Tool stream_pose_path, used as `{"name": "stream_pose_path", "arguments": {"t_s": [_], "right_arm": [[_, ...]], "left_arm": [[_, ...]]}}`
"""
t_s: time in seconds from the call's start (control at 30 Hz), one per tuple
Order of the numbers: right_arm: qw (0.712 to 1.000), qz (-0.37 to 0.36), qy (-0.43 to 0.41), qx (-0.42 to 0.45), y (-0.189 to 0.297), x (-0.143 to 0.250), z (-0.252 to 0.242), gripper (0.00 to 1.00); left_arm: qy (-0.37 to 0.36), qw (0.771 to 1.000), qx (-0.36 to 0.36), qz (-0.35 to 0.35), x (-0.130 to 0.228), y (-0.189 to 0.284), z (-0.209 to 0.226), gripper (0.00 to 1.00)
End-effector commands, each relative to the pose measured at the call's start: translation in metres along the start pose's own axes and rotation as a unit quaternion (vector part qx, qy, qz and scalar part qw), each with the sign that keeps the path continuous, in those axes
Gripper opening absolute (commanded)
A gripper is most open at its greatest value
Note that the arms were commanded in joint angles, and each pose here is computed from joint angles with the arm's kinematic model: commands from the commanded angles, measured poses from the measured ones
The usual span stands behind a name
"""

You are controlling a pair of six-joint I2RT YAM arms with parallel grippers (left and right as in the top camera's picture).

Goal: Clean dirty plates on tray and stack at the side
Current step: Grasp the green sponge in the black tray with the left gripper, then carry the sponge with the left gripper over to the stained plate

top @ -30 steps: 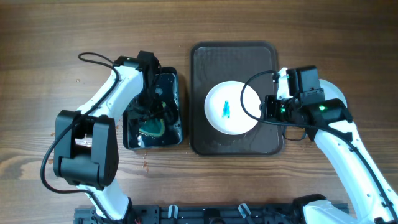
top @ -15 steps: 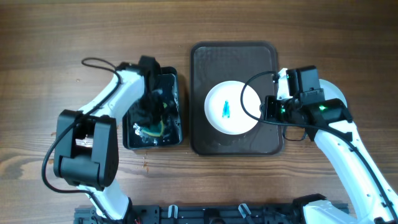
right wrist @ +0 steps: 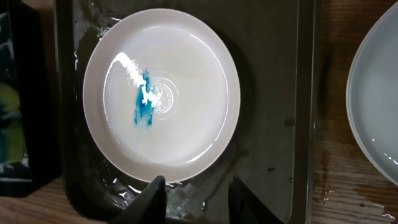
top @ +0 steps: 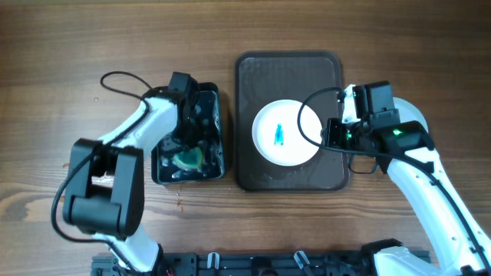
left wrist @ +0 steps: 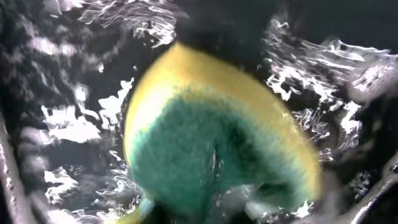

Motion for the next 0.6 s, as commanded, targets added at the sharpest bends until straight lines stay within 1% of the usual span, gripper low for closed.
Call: {"name": "stream_pose_path", "arguments": {"t_s": [0.0, 0.07, 0.13, 0.17, 0.3, 0.4, 0.47, 0.53, 0.57], "right_arm": [[1.0, 0.018, -0.015, 0.017, -0.015, 0.001, -0.006, 0.33], [0.999, 0.029, -0.016, 0.03, -0.028, 0.001, -0.012, 0.32], [0.998, 0.033, -0.017, 0.042, -0.04, -0.001, -0.017, 0.29], [0.998, 0.037, -0.016, 0.044, -0.053, -0.004, -0.019, 0.29], [0.998, 0.041, -0.012, 0.045, -0.076, -0.009, -0.022, 0.29], [0.998, 0.049, 0.003, 0.049, -0.093, -0.01, -0.029, 0.34], [0.997, 0.056, -0.006, 0.055, -0.102, -0.009, -0.037, 0.4], [0.996, 0.064, -0.018, 0.057, -0.111, -0.007, -0.046, 0.38], [0.996, 0.073, -0.019, 0.044, -0.115, -0.005, -0.046, 0.35]], "left_arm": [[-0.004, 0.999, -0.033, 0.04, 0.023, -0.022, 0.015, 0.04], [-0.005, 0.999, -0.031, 0.037, 0.019, -0.012, 0.012, 0.04], [-0.004, 0.999, -0.028, 0.031, 0.012, 0.003, 0.008, 0.04], [-0.005, 1.0, -0.021, 0.019, 0.002, 0.024, 0.002, 0.04], [-0.009, 1.0, -0.004, -0.01, -0.019, 0.072, -0.01, 0.04], [-0.029, 0.999, 0.006, -0.027, -0.028, 0.109, -0.018, 0.04], [-0.039, 0.999, 0.01, -0.037, -0.031, 0.13, -0.024, 0.04], [-0.044, 0.998, 0.019, -0.05, -0.034, 0.149, -0.031, 0.04], [-0.047, 0.997, 0.026, -0.056, -0.035, 0.155, -0.036, 0.04]]}}
Point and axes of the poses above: each gripper's point midway between its finger pads, its own y axis back along the fingers, its own z axis along the line the jaws close on, x = y × z, the point moved 1 cm from there along y, back along the fingers
